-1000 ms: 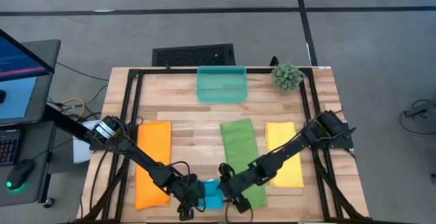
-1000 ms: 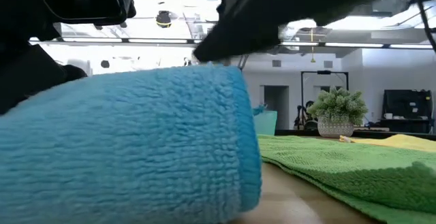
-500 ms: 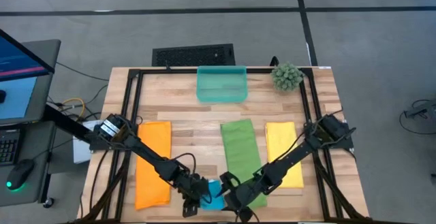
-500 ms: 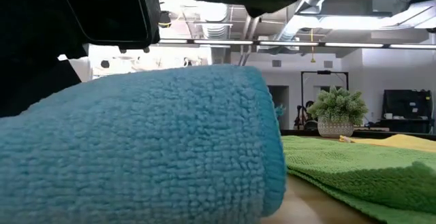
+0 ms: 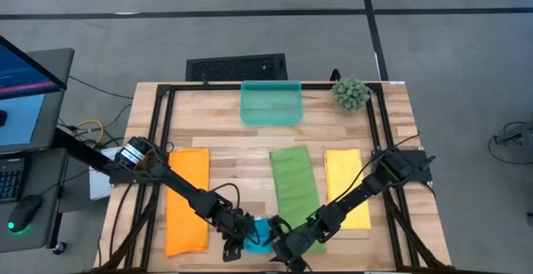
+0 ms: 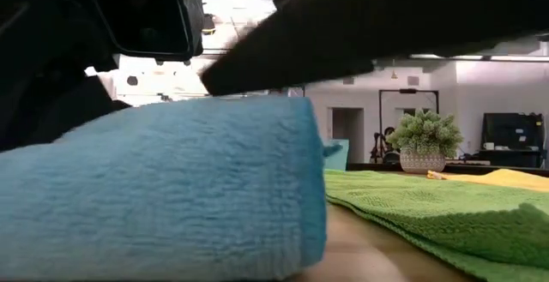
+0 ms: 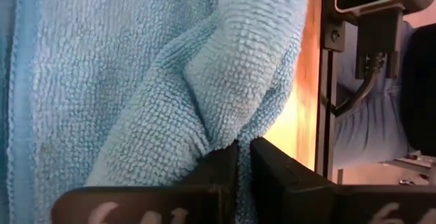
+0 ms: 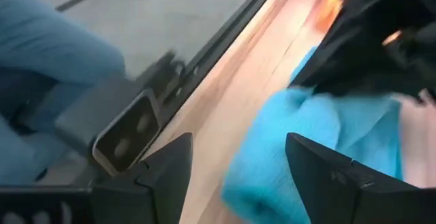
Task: Roll microfiber towels into tight, uniform cylinder then place into a basket
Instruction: Roll the blue towel
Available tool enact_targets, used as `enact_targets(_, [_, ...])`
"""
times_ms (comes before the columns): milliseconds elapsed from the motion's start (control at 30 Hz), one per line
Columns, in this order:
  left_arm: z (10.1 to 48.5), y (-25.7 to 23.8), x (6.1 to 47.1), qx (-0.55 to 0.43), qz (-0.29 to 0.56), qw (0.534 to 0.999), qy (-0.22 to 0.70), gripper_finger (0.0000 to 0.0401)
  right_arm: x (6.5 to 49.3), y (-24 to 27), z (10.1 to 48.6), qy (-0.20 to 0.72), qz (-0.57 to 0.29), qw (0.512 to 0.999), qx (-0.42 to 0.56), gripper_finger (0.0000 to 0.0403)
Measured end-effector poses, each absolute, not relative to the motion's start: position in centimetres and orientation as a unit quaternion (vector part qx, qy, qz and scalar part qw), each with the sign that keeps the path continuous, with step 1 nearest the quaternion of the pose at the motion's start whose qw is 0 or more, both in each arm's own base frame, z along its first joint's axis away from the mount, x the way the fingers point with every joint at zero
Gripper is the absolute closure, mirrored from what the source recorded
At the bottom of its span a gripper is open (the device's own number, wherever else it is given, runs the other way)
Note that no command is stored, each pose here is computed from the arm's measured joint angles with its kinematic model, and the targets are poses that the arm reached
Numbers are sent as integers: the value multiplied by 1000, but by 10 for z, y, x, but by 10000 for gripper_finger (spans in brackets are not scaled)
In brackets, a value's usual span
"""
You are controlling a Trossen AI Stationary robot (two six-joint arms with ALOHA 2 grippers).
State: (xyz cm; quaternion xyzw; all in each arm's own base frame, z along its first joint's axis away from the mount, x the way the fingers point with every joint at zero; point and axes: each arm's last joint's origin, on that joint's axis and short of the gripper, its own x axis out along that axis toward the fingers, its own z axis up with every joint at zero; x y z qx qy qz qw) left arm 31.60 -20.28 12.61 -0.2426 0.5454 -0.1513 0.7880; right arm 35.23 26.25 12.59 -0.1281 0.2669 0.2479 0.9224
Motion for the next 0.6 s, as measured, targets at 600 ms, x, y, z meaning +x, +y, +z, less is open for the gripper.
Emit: enact_targets(600, [132,-202,315,-244,-158,789,541,388,366,242,93,327,206,917,-100,143])
